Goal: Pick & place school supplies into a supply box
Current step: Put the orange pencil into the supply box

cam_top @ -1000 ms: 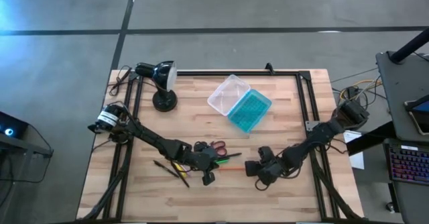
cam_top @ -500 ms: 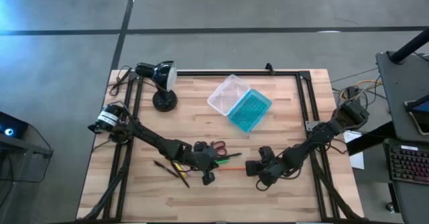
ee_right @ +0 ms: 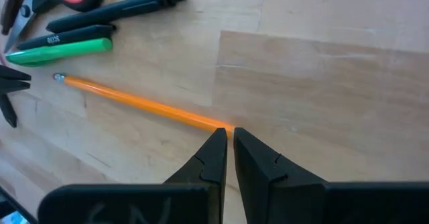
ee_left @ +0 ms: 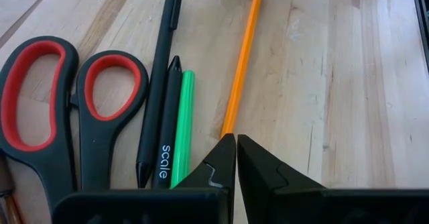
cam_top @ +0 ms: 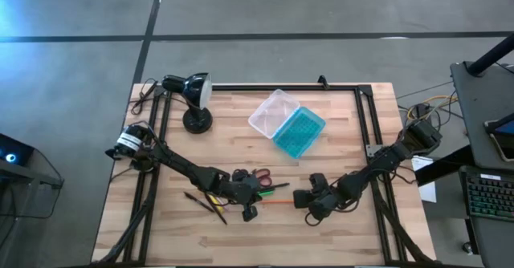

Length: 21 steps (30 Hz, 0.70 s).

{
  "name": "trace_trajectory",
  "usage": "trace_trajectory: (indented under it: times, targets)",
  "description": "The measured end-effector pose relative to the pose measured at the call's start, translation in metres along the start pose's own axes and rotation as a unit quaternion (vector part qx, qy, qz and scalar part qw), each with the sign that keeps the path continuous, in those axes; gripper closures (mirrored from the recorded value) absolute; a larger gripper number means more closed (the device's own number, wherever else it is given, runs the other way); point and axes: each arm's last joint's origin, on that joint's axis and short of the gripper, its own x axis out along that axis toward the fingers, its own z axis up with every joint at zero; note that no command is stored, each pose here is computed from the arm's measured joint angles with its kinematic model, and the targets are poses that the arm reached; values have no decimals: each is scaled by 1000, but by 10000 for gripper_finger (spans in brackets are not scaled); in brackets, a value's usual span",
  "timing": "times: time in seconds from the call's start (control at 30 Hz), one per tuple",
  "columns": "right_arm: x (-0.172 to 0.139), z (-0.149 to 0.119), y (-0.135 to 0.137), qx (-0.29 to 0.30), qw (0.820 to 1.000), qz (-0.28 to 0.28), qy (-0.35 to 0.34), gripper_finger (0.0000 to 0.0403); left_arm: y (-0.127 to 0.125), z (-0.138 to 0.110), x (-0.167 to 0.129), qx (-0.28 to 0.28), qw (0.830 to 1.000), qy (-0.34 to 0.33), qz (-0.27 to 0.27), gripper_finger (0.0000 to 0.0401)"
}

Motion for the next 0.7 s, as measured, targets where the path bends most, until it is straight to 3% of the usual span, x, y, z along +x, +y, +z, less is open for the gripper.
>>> trace_trajectory:
  times: [0.7]
  targets:
    - [1,1,1,3,1000,1,0,381,11,-13,1,-30,999,11,23,401]
